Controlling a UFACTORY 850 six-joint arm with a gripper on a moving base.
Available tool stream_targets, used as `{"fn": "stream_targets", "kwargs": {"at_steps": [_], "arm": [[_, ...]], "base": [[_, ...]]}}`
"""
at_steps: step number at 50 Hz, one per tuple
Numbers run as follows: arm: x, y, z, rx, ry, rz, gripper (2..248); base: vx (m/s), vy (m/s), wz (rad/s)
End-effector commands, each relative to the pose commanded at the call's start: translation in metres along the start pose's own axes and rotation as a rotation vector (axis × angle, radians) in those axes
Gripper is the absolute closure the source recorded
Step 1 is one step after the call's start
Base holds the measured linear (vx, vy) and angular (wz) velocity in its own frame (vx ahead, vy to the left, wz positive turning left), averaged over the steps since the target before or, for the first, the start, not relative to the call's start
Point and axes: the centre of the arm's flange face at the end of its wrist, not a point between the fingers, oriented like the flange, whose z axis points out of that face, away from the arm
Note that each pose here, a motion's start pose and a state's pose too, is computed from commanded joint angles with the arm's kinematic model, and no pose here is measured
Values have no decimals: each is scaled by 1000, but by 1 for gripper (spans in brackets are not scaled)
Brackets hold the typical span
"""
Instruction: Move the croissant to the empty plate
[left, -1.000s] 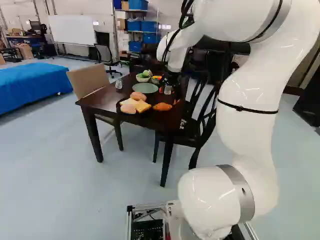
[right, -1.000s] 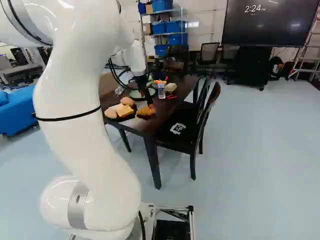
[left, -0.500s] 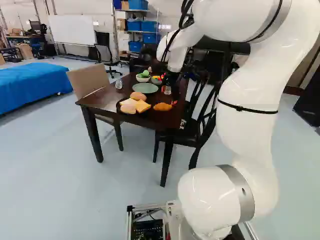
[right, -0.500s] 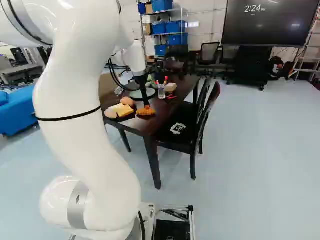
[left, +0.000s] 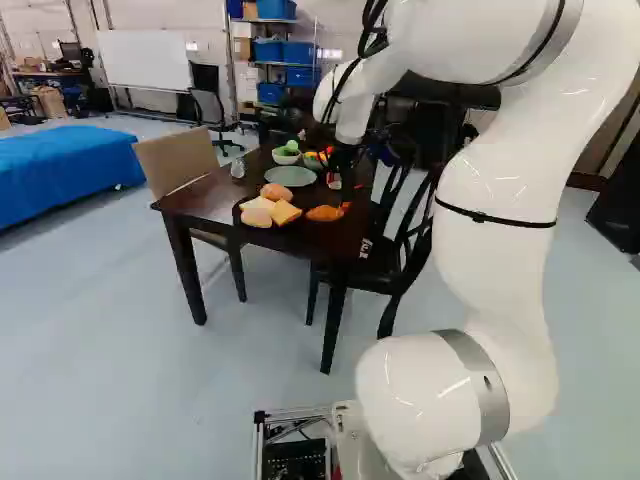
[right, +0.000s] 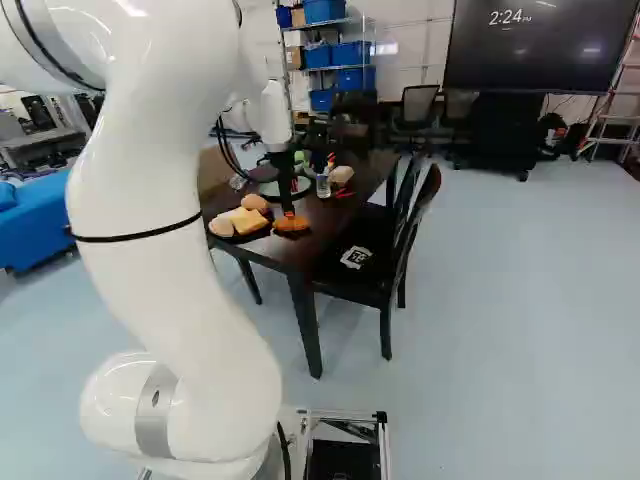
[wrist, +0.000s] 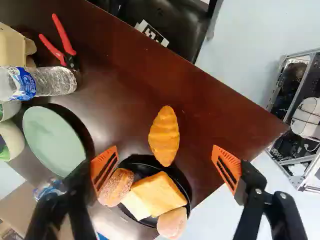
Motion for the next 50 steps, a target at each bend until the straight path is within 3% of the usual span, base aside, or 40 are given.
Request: {"fn": "stream_targets", "kwargs": {"at_steps": [38,50], "arm": [[-18,-12,3,7,-8,-32,3],[-23,-20,17,-8,-11,-39,3]], "base": [[0,0,0],[0,0,0]]}}
